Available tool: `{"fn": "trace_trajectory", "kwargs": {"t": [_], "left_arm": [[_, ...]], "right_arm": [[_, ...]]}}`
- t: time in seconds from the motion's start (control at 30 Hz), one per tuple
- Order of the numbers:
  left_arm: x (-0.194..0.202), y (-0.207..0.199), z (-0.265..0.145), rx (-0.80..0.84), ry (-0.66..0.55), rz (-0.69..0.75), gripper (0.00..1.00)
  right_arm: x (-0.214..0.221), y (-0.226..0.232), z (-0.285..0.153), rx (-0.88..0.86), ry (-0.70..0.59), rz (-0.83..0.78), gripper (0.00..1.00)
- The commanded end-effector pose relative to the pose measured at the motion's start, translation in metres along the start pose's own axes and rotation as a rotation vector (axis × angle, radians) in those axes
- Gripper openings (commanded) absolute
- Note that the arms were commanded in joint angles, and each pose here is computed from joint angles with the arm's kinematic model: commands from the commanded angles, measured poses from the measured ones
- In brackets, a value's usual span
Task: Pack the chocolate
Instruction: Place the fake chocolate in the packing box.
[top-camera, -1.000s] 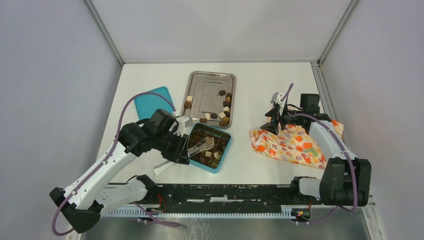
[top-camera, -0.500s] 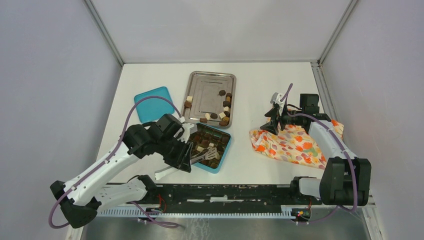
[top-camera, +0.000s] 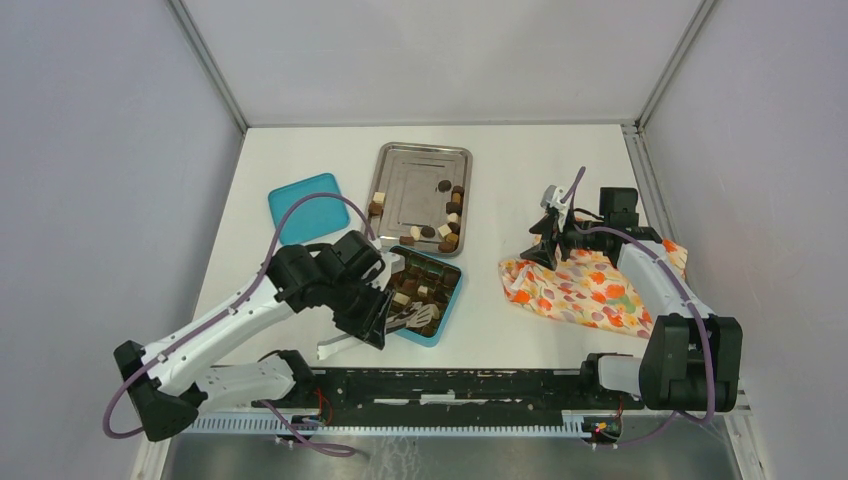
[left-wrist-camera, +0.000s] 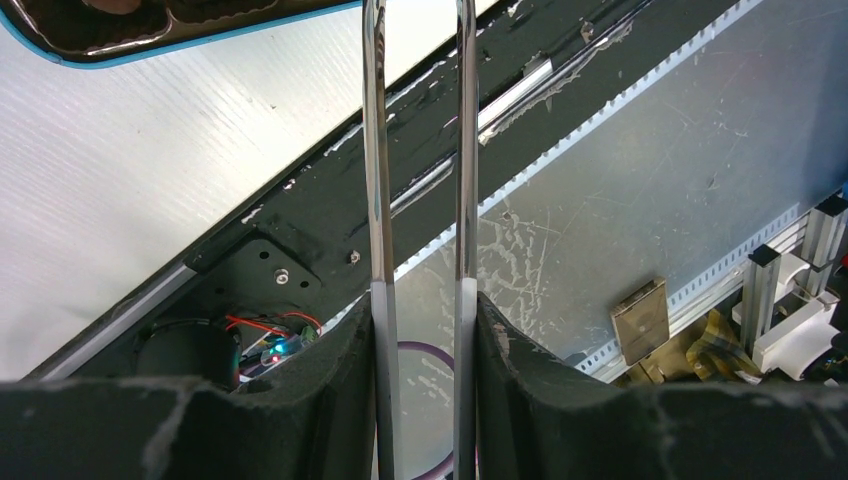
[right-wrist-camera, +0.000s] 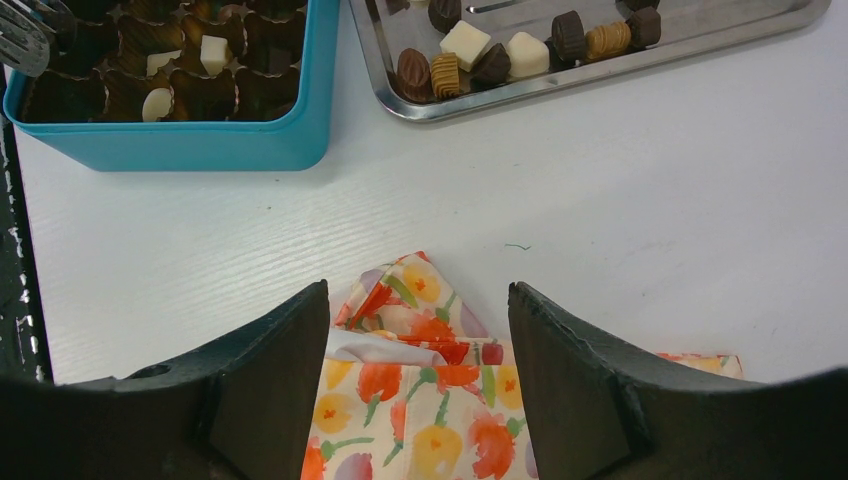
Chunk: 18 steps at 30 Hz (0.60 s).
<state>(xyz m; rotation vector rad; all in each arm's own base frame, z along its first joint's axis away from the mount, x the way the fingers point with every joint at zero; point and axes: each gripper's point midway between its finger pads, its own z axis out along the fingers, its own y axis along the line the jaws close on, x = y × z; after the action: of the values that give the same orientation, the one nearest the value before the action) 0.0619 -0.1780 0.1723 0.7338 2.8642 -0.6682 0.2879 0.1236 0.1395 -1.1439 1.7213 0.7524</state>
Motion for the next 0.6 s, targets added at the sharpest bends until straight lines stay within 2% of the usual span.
{"fn": "trace_trajectory", "kwargs": {"t": [0.0,0.57], "left_arm": [[-0.006,-0.007,-0.002,0.010,-0.015,-0.016,0.11],[-0.009,-0.006,0.011,-0.010,0.014,0.006,0.27]], "right_arm": [[-0.009,-0.006,0.000,0.007,-0.010,-0.043,0.72],[-0.009,-0.006,0.000,0.007,-0.009,-0.044,0.72]]}}
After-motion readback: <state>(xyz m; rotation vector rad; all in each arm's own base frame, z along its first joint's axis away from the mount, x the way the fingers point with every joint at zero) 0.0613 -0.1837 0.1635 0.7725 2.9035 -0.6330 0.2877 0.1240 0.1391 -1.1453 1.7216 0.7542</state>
